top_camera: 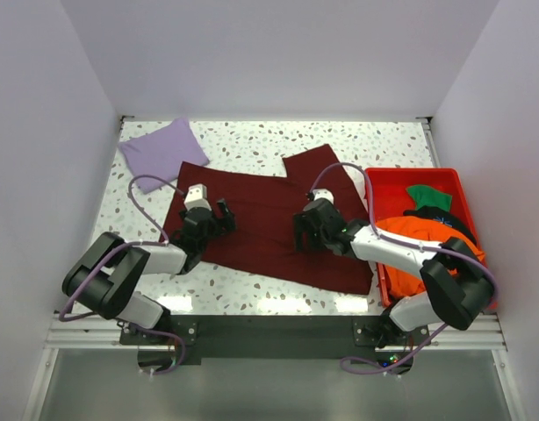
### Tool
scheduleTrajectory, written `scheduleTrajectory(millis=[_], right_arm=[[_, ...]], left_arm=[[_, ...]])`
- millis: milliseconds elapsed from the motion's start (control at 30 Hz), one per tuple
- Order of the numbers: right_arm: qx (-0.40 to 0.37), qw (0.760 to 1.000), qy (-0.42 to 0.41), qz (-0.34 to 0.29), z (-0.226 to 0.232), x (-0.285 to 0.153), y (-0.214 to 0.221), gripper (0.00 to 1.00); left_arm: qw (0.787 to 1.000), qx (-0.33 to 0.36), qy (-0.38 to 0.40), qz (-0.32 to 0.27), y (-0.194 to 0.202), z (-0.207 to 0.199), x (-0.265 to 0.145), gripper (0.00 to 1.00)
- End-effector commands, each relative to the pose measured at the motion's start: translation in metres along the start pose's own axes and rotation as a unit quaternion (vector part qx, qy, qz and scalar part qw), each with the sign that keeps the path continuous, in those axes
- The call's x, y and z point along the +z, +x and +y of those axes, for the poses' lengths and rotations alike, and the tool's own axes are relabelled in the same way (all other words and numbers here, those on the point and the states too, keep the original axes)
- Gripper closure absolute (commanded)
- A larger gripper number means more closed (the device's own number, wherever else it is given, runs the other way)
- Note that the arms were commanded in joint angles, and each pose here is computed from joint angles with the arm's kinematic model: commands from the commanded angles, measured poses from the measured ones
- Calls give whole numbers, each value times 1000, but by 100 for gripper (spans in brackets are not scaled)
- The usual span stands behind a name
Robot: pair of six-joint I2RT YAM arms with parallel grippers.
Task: Fold and stack the t-shirts
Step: Fold the tshirt
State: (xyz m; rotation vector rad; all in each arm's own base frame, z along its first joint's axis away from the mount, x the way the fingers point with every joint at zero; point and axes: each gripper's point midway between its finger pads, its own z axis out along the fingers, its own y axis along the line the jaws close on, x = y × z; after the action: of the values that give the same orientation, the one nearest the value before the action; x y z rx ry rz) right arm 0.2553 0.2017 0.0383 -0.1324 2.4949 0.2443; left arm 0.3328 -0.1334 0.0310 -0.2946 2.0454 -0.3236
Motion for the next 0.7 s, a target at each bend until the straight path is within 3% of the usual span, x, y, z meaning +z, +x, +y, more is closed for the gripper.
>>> scheduleTrajectory(millis=[0, 400, 667], right_arm=[[-6, 999, -33, -29, 22, -4, -26, 16], [-8, 999, -32, -28, 23, 2, -23, 16], [-6, 999, -36, -36, 23, 4, -22, 16]], left_arm=[[1000, -6, -8, 1, 10, 6, -2, 3], [995, -2, -75, 61, 70, 30, -40, 2], [993, 2, -101, 56, 79, 27, -62, 2]])
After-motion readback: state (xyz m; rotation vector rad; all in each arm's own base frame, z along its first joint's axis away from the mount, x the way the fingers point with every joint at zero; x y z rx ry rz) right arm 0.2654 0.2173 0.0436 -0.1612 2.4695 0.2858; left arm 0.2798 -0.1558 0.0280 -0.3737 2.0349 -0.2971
